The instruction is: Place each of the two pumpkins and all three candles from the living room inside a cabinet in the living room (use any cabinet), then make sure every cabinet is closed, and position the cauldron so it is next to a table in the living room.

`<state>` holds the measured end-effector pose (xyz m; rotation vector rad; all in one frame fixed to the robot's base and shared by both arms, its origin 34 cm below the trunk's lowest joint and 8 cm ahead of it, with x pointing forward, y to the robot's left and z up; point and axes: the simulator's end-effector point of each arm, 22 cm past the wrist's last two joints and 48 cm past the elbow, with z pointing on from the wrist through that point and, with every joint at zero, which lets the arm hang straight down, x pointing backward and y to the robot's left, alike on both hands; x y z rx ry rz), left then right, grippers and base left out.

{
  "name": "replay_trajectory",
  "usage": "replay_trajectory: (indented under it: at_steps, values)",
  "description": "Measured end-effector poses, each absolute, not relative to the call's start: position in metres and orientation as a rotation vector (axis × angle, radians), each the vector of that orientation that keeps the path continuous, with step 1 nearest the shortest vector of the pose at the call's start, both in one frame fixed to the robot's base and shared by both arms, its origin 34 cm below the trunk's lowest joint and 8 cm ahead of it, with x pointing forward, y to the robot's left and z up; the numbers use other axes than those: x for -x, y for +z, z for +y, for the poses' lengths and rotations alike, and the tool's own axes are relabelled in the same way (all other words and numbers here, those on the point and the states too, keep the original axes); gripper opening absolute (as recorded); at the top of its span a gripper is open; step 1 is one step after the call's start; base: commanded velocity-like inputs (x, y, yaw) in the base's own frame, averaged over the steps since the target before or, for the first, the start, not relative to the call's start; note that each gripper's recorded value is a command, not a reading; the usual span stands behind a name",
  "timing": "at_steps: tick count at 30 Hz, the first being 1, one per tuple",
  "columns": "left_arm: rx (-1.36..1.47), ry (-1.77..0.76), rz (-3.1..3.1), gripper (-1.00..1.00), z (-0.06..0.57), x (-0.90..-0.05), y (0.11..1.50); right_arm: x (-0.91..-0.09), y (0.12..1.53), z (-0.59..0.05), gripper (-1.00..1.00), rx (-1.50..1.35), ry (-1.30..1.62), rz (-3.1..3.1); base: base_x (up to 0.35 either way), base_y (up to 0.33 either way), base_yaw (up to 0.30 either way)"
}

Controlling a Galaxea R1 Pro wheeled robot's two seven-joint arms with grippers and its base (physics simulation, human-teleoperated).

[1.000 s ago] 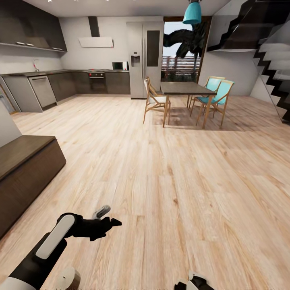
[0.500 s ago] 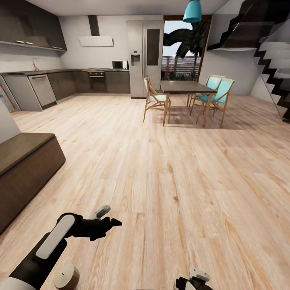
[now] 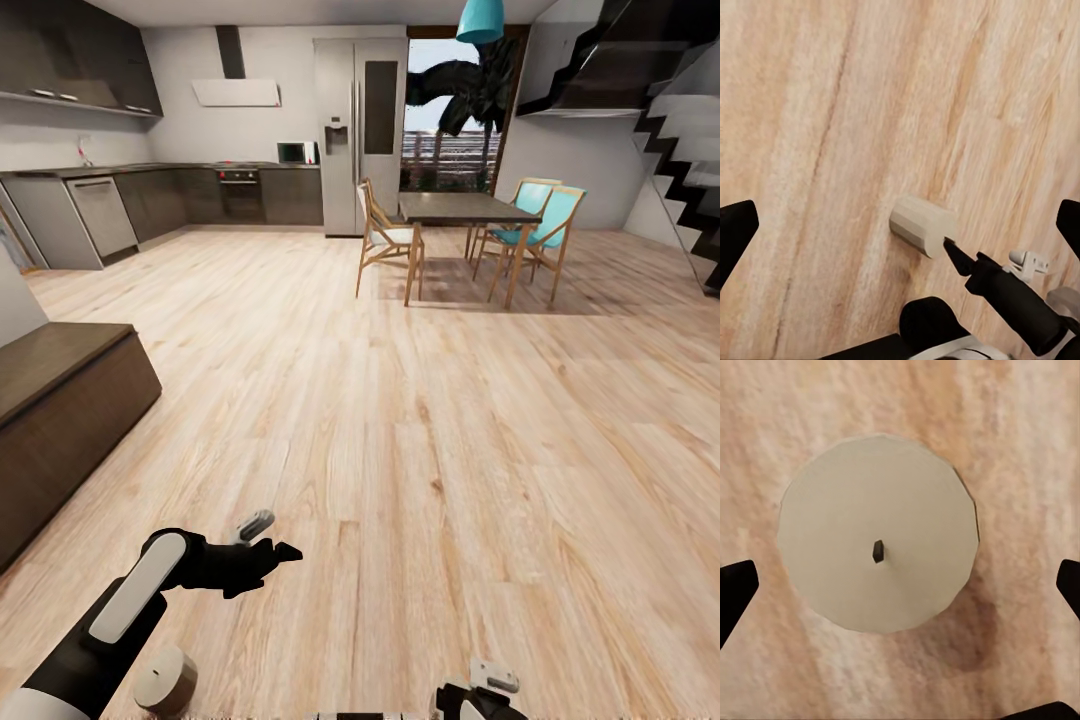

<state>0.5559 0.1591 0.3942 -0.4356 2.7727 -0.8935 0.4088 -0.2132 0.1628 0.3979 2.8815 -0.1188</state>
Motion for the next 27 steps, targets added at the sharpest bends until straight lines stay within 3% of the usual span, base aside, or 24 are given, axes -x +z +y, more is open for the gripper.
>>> replay_trajectory:
  at_steps: [27]
  values:
    - [0.437, -0.896, 2.795, 1.00, 0.157, -0.552, 0.384, -0.426, 0.162, -0.203, 1.00, -0.216, -0.079, 2.804, 0.000, 0.000, 0.000]
